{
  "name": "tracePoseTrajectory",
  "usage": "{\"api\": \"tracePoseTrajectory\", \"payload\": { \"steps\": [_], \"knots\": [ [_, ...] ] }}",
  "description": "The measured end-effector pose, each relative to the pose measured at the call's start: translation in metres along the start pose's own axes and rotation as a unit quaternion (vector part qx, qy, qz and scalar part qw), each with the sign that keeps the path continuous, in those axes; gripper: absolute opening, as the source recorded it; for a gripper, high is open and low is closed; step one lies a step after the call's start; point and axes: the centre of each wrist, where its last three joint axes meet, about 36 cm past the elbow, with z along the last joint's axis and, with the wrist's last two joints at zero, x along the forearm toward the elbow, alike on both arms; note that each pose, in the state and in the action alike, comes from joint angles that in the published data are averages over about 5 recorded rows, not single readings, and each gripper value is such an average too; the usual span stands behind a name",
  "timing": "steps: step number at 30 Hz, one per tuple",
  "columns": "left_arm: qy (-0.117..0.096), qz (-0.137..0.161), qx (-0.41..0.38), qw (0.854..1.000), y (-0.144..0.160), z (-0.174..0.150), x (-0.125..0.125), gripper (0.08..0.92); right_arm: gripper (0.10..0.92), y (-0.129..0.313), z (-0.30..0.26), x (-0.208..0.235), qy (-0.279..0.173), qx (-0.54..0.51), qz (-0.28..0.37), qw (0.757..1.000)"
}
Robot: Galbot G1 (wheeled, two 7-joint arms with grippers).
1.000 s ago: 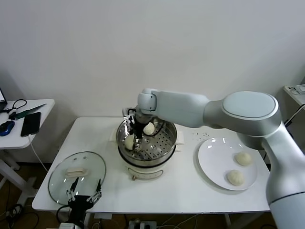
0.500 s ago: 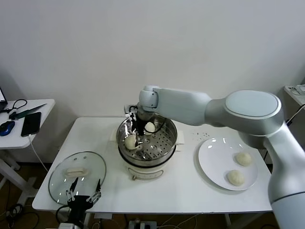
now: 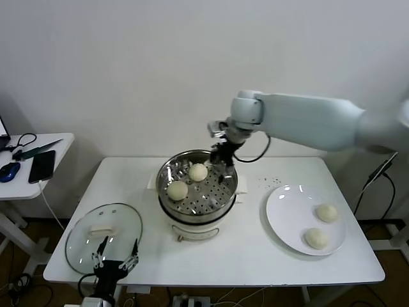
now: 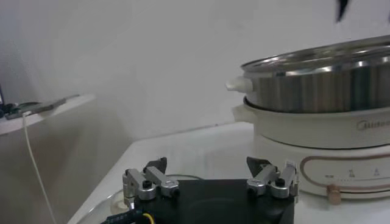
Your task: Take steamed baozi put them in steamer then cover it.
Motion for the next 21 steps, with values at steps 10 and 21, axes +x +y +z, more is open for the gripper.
{"api": "tracePoseTrajectory", "payload": {
  "steps": [10, 21],
  "knots": [
    [0.005, -0.005, -0.007, 1.0, 0.006, 0.003, 0.004, 0.823, 0.823, 0.079, 0.117, -0.003, 0.017, -0.057, -0.004, 0.998],
    [0.013, -0.012, -0.007, 1.0, 0.007, 0.005, 0.008, 0.823, 0.823, 0.148, 0.199, -0.059, 0.068, -0.092, -0.039, 0.993]
  ]
}}
